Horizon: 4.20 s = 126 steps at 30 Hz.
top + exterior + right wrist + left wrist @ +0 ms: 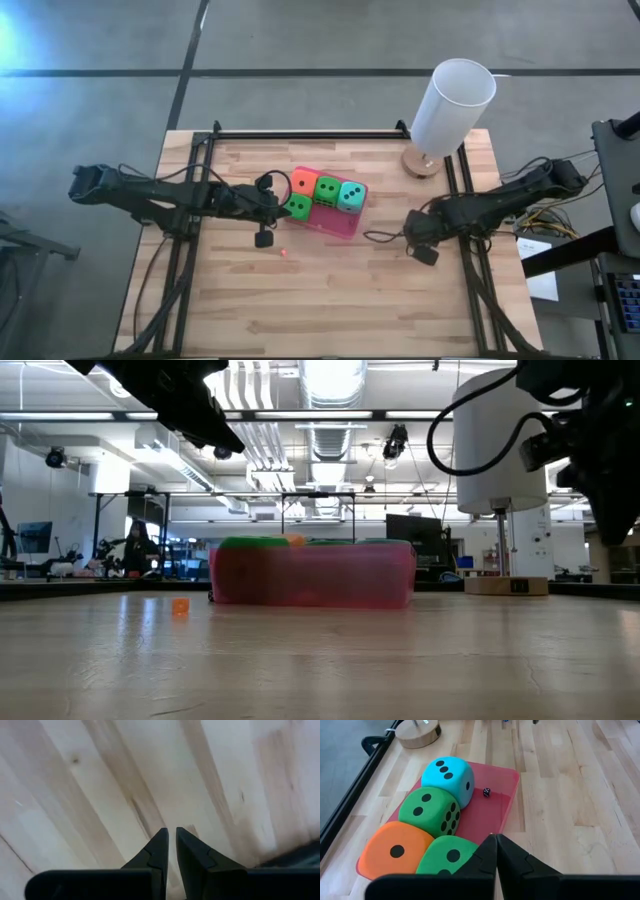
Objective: Pick & Place Dice
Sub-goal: Put the small orange die into the pink bin
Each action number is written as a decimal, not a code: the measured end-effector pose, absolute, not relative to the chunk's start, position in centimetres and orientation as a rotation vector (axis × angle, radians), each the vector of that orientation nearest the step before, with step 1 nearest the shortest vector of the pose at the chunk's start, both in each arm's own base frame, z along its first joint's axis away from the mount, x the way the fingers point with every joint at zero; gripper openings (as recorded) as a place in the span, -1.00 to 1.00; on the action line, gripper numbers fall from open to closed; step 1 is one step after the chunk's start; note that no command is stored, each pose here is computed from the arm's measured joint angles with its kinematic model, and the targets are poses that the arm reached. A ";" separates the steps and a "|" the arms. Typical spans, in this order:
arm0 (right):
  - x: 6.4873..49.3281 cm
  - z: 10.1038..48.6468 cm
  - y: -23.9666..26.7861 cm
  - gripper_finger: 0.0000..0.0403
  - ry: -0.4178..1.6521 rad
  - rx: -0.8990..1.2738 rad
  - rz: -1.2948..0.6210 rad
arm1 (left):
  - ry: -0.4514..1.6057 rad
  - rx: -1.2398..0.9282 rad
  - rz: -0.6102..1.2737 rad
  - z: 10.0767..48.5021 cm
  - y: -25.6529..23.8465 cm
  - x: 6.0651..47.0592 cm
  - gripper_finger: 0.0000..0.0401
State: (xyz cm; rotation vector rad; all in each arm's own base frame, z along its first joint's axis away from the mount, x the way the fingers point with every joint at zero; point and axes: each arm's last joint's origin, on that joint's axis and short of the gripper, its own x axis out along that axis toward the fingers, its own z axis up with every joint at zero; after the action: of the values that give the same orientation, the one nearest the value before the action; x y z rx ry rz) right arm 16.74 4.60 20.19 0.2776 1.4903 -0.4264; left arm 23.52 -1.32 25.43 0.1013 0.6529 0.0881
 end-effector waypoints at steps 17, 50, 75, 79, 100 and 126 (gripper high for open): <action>19.7 19.7 5.5 -0.83 1.318 0.237 -0.202 | 0.675 0.008 0.109 25.2 -1.3 23.4 -0.95; 19.8 19.8 5.5 -0.83 1.307 0.238 -0.199 | 0.903 0.053 -0.088 21.4 -3.1 24.6 -0.19; 19.9 19.8 5.6 -0.83 1.300 0.217 -0.181 | 1.147 -0.032 -0.056 16.5 -5.4 26.0 -0.33; 19.9 19.8 5.5 -0.83 1.296 0.211 -0.188 | 1.179 -0.066 -0.047 17.3 -6.6 26.3 -0.32; 20.0 19.8 5.5 -0.83 1.288 0.203 -0.198 | 1.247 -0.275 0.120 18.1 -7.7 27.0 -0.37; 20.0 19.8 5.5 -0.83 1.286 0.189 -0.186 | 1.271 -0.182 0.186 15.5 -7.7 28.1 -0.40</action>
State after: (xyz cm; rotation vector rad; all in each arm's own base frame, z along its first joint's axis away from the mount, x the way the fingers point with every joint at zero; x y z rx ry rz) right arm 19.99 5.51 19.81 0.1892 1.2859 -0.1856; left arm 28.14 -7.71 15.46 -0.1822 1.2711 0.1865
